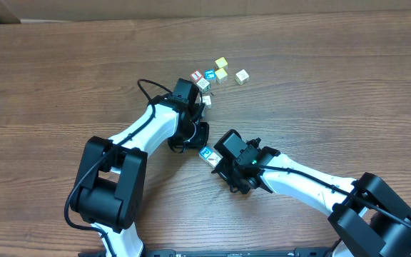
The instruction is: Flip 3 blocks
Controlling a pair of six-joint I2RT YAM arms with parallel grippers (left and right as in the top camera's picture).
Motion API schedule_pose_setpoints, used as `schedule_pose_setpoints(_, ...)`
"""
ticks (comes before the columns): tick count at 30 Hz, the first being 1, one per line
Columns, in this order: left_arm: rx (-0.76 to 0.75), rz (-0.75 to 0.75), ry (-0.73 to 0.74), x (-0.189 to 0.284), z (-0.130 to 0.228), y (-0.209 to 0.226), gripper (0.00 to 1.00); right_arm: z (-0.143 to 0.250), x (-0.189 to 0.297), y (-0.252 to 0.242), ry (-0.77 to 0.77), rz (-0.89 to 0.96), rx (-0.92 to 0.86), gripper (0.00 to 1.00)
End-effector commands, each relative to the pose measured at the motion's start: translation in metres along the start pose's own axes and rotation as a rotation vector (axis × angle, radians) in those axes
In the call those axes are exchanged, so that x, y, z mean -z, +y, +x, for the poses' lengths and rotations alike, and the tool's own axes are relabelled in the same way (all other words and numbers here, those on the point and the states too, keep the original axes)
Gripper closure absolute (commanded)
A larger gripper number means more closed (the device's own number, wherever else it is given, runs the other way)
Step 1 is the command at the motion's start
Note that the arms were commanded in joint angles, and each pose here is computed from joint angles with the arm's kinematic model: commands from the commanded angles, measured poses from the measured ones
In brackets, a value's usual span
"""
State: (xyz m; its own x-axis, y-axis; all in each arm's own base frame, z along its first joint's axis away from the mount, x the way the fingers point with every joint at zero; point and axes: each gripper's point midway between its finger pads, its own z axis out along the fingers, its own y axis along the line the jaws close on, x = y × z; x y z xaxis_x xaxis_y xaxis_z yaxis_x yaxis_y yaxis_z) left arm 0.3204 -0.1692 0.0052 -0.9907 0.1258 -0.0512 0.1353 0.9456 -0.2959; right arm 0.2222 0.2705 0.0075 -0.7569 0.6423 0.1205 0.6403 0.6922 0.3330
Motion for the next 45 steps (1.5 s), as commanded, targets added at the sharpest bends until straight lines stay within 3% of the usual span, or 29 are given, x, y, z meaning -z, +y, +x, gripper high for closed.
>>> schedule_pose_setpoints(1, -0.007, 0.011, -0.004, -0.003, -0.004, -0.009, 0.96, 0.006, -0.002, 0.005, 0.026, -0.023, -0.02, 0.96)
schedule_pose_setpoints(23, -0.016, 0.026, -0.054, -0.009, -0.018, -0.015, 0.96, 0.032, -0.003, 0.025, 0.05, -0.102, -0.071, 0.96)
schedule_pose_setpoints(45, -0.022, 0.03, -0.069, -0.008, -0.022, -0.016, 0.96, 0.032, -0.003, 0.025, 0.043, -0.102, -0.069, 0.96)
